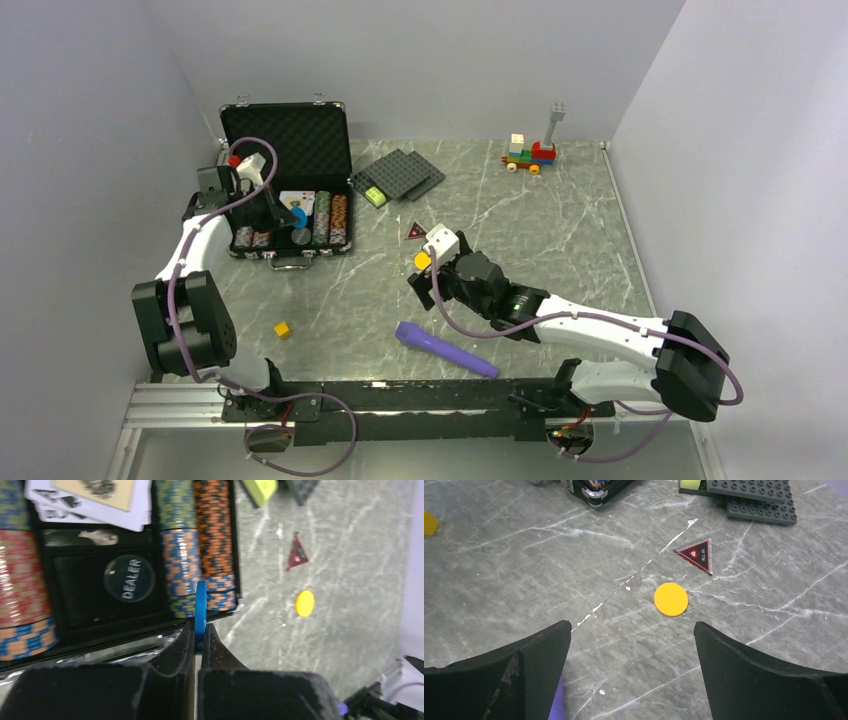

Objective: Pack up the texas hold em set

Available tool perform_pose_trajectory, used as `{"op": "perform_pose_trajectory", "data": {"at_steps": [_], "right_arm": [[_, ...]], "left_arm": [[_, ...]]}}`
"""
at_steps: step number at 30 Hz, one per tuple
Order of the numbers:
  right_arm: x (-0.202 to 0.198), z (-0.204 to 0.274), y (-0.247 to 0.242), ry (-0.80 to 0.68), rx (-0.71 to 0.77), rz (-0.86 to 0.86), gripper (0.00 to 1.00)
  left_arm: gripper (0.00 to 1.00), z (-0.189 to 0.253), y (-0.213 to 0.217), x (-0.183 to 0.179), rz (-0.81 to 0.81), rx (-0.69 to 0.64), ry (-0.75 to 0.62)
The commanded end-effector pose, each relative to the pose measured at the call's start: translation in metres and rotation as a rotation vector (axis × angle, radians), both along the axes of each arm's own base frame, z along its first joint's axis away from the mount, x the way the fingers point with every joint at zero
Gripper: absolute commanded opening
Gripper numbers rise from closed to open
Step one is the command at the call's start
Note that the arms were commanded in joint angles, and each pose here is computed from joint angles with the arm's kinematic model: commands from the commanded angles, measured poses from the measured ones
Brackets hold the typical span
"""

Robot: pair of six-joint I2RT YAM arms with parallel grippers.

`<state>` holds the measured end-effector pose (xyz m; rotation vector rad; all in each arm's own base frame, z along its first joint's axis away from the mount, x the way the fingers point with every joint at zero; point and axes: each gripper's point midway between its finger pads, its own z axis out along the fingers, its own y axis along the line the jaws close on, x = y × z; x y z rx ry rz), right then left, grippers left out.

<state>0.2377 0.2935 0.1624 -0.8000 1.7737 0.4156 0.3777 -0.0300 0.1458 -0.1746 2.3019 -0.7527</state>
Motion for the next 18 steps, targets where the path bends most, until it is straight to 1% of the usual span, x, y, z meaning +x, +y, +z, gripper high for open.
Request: {"op": "perform_pose_trajectory", "data": {"at_steps": [1, 7, 12, 18], "right_arm": [[-0.001, 0.023, 0.005, -0.041, 0.097, 0.011, 0.98], [-0.006, 0.021, 0.005, -0.017, 0.133, 0.011, 0.98], [-0.006, 0.022, 0.007, -0.012, 0.138, 0.014, 0.98], [-0.006, 0.022, 0.007, -0.007, 0.142, 0.014, 0.98]], "left_arm": [[0.0, -0.007, 0.042, 0.01, 0.092, 0.159, 0.004], [0.0, -0.03, 0.065, 0.017, 0.151, 0.167, 0.059], [0.0, -0.049, 0.07, 0.025, 0.152, 0.177, 0.099], [0.0, -0.061, 0.075, 0.036, 0.155, 0.185, 0.115]]}}
